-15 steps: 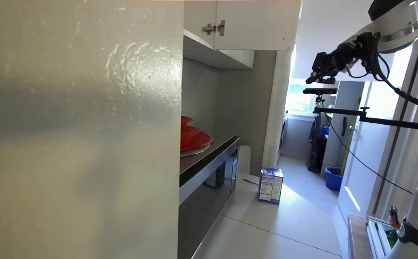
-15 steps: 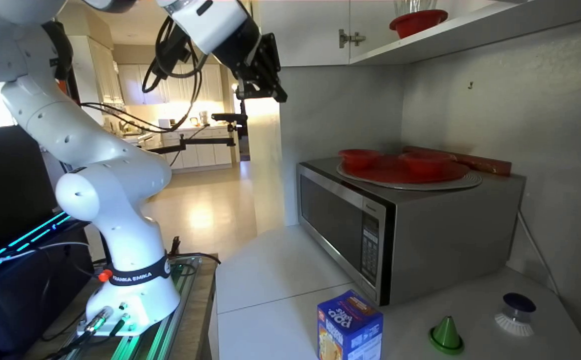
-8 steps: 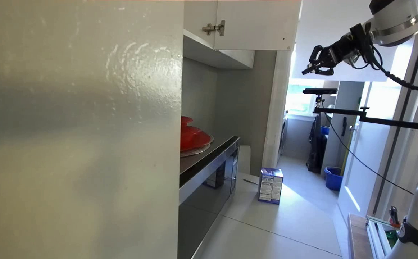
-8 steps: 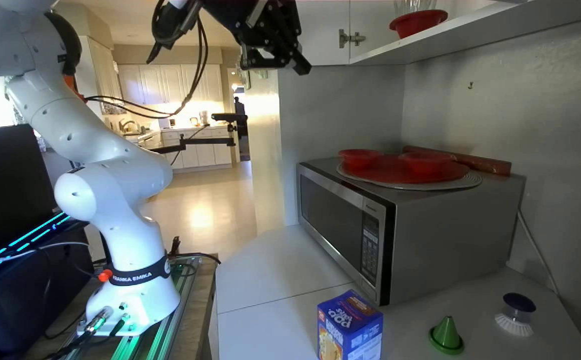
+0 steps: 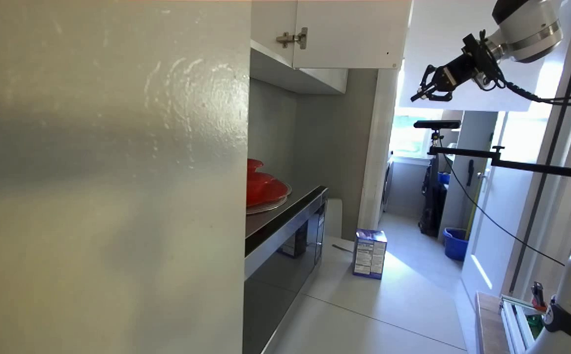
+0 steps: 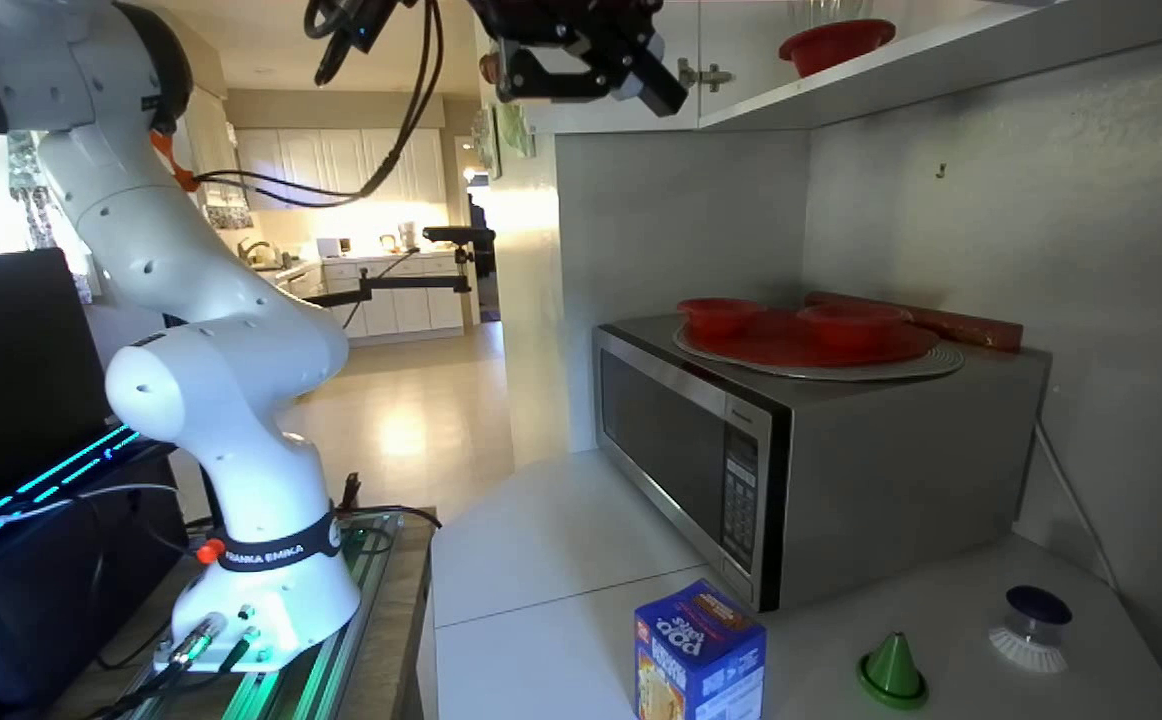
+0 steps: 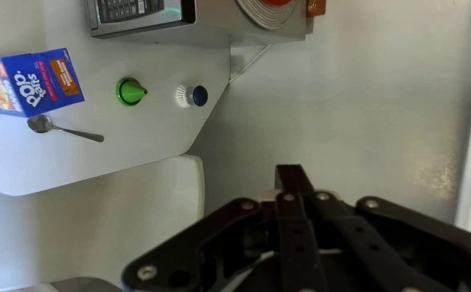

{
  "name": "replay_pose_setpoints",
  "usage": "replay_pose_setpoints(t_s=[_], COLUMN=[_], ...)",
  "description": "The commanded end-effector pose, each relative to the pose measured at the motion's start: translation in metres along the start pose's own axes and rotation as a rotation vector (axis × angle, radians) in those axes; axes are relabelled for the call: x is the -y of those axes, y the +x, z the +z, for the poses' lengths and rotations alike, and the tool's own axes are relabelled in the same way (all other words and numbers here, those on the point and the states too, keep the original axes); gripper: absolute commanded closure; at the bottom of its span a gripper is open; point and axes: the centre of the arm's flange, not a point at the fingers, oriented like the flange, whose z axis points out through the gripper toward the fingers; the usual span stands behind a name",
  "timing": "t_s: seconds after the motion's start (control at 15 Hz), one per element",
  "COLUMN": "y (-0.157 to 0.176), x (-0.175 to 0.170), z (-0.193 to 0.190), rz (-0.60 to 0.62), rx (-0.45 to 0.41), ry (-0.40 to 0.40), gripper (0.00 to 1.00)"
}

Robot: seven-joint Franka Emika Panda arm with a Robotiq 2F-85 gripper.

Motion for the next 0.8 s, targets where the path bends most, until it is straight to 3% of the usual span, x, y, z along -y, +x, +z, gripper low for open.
replay_pose_setpoints(t_s=[0.0,0.33,0.73], y=[0.018,0.018,0.01], x=[0.016,0.027,0.041], z=[-0.023,-0.062,-0.088], rz=[0.075,0.085,0.032], rx=[-0.052,-0.109,-0.016], ry=[0.047,0.175,0.386], gripper=[1.0,1.0,1.0])
